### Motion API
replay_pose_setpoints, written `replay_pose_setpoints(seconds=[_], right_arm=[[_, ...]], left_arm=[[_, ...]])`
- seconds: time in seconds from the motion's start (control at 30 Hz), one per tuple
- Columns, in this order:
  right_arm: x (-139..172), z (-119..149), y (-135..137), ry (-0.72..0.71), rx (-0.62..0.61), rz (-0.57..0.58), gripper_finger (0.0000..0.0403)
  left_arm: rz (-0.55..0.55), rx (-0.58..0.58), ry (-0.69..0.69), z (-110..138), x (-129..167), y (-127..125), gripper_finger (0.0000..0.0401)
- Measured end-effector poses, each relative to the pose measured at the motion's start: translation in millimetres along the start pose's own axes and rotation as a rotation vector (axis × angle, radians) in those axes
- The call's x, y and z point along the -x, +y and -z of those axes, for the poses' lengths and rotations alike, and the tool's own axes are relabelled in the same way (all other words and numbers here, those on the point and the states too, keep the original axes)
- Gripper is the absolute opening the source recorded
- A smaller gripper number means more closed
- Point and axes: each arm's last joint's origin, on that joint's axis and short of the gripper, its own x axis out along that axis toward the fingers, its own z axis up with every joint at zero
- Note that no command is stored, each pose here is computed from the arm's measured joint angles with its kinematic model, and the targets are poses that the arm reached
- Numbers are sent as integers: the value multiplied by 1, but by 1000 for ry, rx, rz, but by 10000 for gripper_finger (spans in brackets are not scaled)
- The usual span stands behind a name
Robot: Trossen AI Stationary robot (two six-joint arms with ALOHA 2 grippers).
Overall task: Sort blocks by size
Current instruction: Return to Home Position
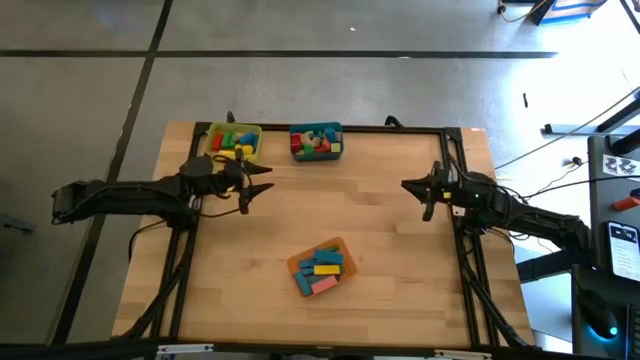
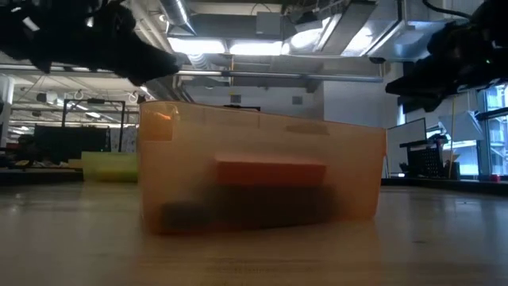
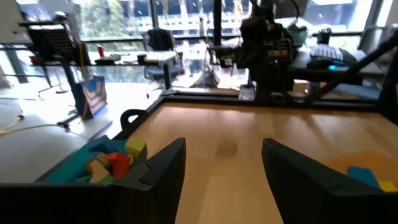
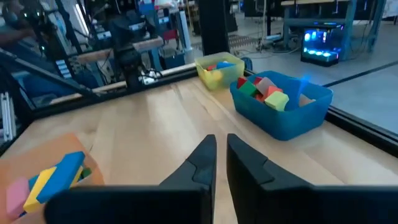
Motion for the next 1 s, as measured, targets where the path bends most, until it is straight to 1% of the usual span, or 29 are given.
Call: replay_pose_setpoints(seconds=[0.07, 0.17, 0.27, 0.43, 0.6, 0.67, 0.83, 1.0], right_arm=[[2, 3, 0, -14, -14, -1, 33], [5, 5, -2, -33, -23, 37, 33], [5, 11, -4, -29, -23, 73, 33], [4, 20, -6, -19, -22, 94, 33], [4, 21, -7, -30, -32, 123, 33], [4, 22, -7, -30, -32, 127, 33], [4, 22, -7, -31, -70, 137, 33], [4, 22, -7, -30, -103, 136, 33]], left_arm=[[-22, 6, -14, 5, 5, 0, 196], [-63, 35, -7, 14, 11, 0, 196], [-71, 66, -9, 24, 18, 0, 196], [-91, 111, -25, 37, 28, -1, 196], [-182, 177, 27, 46, 34, 0, 196], [-201, 184, 53, 49, 36, 1, 196], [-219, 190, 49, 48, 42, 1, 196], [-304, 153, 77, 52, 51, 2, 196]])
